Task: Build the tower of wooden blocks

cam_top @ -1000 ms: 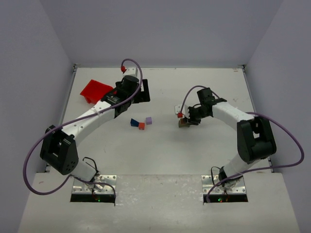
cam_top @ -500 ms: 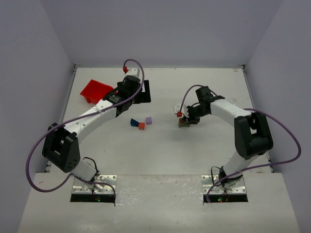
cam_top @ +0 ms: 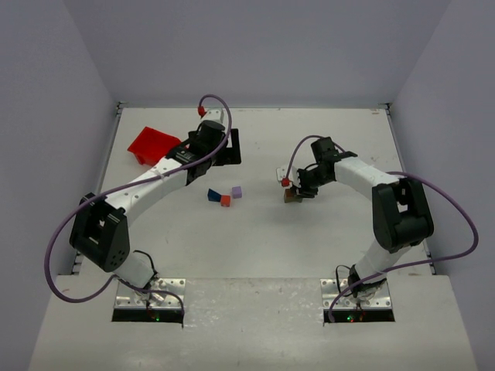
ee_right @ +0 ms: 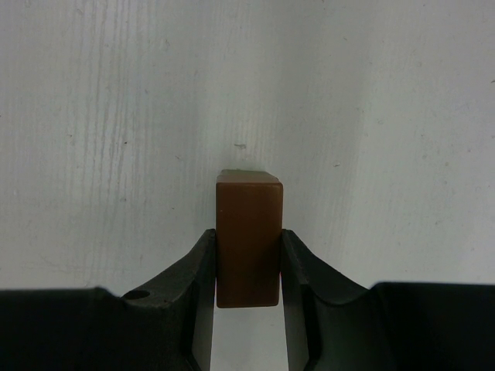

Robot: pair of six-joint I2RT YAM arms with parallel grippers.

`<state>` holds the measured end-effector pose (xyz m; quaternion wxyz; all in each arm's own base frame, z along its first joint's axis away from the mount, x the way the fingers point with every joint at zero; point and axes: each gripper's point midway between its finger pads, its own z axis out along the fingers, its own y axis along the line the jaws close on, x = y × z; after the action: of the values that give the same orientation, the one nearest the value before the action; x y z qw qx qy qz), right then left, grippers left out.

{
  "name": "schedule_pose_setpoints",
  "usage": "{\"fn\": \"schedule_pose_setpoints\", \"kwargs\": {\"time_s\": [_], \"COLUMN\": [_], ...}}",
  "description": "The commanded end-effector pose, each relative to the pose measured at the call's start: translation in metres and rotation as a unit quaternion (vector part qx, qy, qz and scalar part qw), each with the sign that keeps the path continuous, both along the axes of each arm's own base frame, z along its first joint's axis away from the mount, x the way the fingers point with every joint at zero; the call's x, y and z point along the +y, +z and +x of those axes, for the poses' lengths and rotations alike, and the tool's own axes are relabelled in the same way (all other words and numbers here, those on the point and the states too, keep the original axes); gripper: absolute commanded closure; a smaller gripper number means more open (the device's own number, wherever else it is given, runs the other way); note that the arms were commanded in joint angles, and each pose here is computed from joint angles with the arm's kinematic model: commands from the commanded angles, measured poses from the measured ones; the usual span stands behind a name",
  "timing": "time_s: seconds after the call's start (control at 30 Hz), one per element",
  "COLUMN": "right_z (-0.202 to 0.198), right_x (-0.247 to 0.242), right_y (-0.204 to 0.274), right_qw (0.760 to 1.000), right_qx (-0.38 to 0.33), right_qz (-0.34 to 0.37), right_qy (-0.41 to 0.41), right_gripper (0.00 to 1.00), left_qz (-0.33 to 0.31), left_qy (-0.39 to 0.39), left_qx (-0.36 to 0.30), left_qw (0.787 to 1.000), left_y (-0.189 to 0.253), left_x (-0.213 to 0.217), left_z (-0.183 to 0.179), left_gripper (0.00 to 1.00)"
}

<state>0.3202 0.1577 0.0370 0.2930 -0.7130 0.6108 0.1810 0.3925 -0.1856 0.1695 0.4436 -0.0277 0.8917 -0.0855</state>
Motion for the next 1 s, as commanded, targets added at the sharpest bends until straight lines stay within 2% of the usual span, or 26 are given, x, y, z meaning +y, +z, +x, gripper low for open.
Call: {"fn": "schedule_pose_setpoints", "kwargs": {"time_s": [0.0, 0.2, 0.3, 0.4, 0.5, 0.6, 0.67, 0.8, 0.9, 0.97], "right_z": [0.0138, 0.0116, 0.0106, 0.0106, 0.0103, 0.0115, 0.0115, 0.0138, 0.0155, 0.0181], "right_x": [0.0064, 0.0050, 0.0041, 0.0037, 0.0034, 0.0041, 0.0037, 0.0046, 0.0053, 0.0059], "right_y": [0.0150, 0.0137, 0.0123, 0.0120, 0.0111, 0.0123, 0.0122, 0.0134, 0.0143, 0.0160], "right_qw": [0.999, 1.000, 1.000, 1.000, 1.000, 1.000, 1.000, 1.000, 1.000, 1.000], "right_qx": [-0.026, -0.022, -0.022, -0.021, -0.020, -0.022, -0.020, -0.020, -0.022, -0.026], "right_qz": [0.017, 0.013, 0.010, 0.009, 0.009, 0.010, 0.010, 0.011, 0.013, 0.014], "right_qy": [0.013, 0.014, 0.016, 0.015, 0.014, 0.014, 0.012, 0.009, 0.008, 0.006], "right_gripper": [0.75, 0.72, 0.68, 0.60, 0.56, 0.46, 0.44, 0.31, 0.07, 0.01], "left_qz": [-0.011, -0.010, -0.008, -0.006, -0.008, -0.007, -0.008, -0.007, -0.007, -0.007], "left_qy": [-0.003, -0.002, -0.002, -0.003, -0.006, -0.008, -0.011, -0.013, -0.013, -0.013], "left_qx": [-0.028, -0.027, -0.027, -0.025, -0.024, -0.023, -0.022, -0.022, -0.022, -0.021], "left_qw": [1.000, 1.000, 1.000, 1.000, 1.000, 1.000, 1.000, 1.000, 1.000, 1.000], "left_y": [0.0221, 0.0221, 0.0212, 0.0202, 0.0194, 0.0186, 0.0185, 0.0178, 0.0178, 0.0176], "left_x": [-0.0049, -0.0043, -0.0045, -0.0049, -0.0062, -0.0073, -0.0086, -0.0088, -0.0090, -0.0089], "left_z": [0.0105, 0.0107, 0.0110, 0.0116, 0.0121, 0.0131, 0.0129, 0.0129, 0.0132, 0.0130], "left_gripper": [0.00, 0.00, 0.00, 0.00, 0.00, 0.00, 0.00, 0.00, 0.00, 0.00]}}
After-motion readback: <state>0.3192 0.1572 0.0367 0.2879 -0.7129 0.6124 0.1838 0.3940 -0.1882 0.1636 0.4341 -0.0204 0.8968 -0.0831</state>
